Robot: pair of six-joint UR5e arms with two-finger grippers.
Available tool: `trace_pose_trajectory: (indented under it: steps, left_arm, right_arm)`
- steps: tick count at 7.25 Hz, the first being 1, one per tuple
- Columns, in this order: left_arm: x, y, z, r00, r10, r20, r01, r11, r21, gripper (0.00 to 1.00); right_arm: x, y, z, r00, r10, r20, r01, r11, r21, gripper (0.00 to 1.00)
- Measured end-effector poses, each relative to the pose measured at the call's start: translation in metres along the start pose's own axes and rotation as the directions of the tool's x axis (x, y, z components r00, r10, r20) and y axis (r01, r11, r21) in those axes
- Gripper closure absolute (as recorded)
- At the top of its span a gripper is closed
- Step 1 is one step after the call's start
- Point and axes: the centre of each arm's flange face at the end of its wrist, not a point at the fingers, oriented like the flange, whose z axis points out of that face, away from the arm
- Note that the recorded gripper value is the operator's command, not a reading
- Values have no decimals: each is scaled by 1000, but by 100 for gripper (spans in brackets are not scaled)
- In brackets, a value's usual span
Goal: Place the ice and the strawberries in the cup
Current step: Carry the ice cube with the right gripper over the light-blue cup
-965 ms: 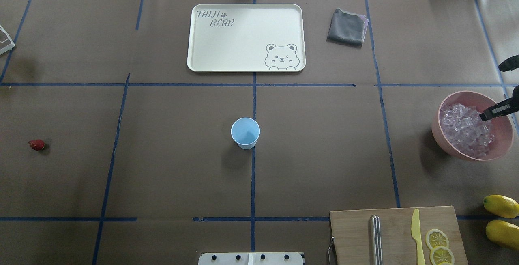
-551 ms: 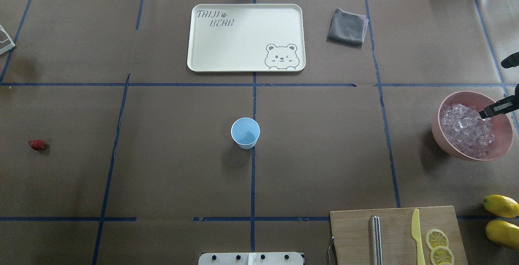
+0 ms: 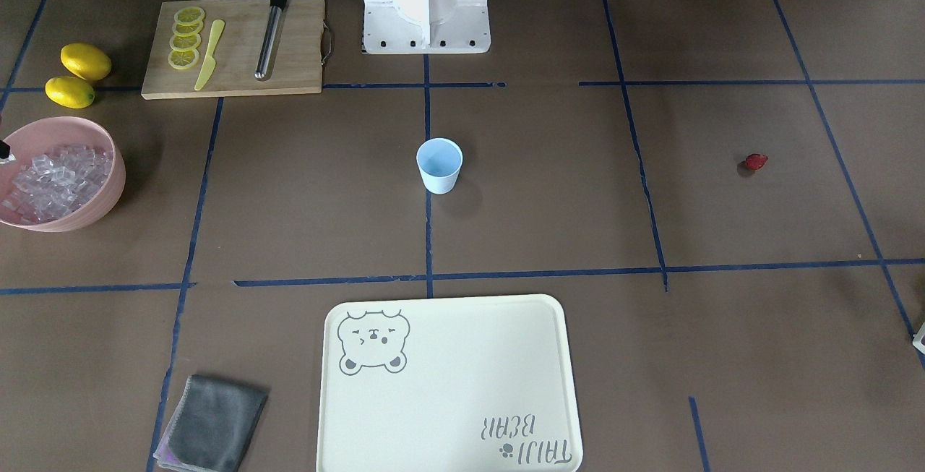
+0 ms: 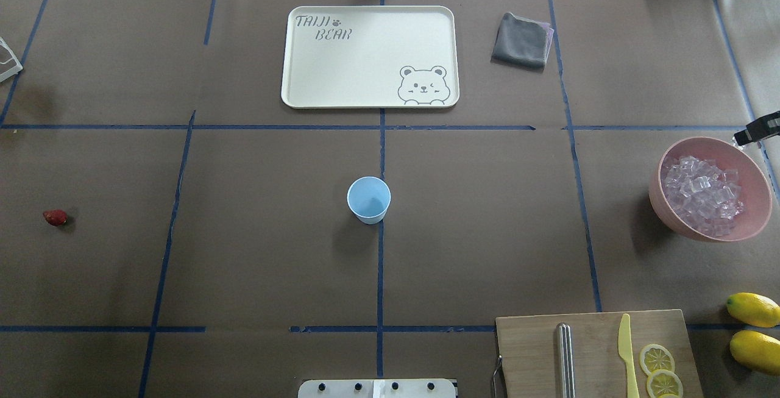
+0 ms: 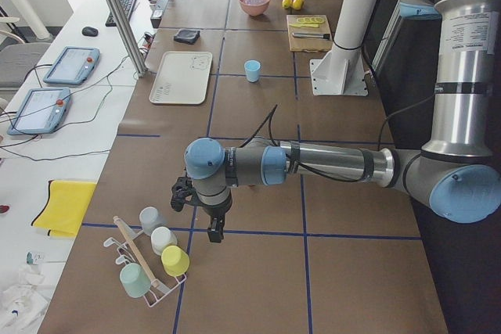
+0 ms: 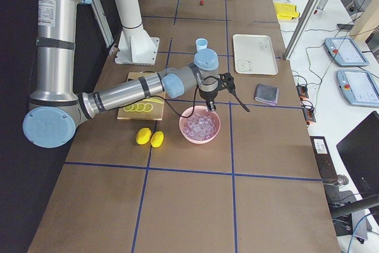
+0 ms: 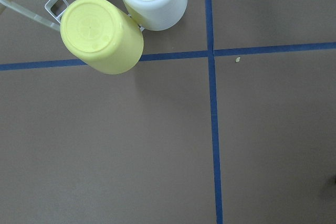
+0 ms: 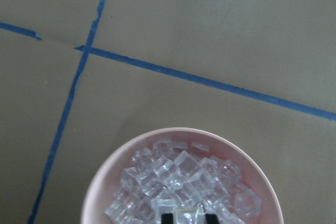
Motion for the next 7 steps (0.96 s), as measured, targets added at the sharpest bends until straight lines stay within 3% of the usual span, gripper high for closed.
trace_pose_trajectory:
  steps: [1,3,7]
  left_arm:
    - [0,0,0,1000,0,-3,0,1000,1,0]
    - [1,-1,-1,1000,0,-6,0,1000,2,0]
    - [2,-1,0,1000,0,-11,0,1000,1,0]
  right_arm:
    - [-32,-27,-24,1000,10,-1,-10,1000,-7,100]
    - [-109,-70,-42,1000,21,18,-20,999,-30,100]
    - [-329,-98,-14,985,159,67,-155,986,-55,100]
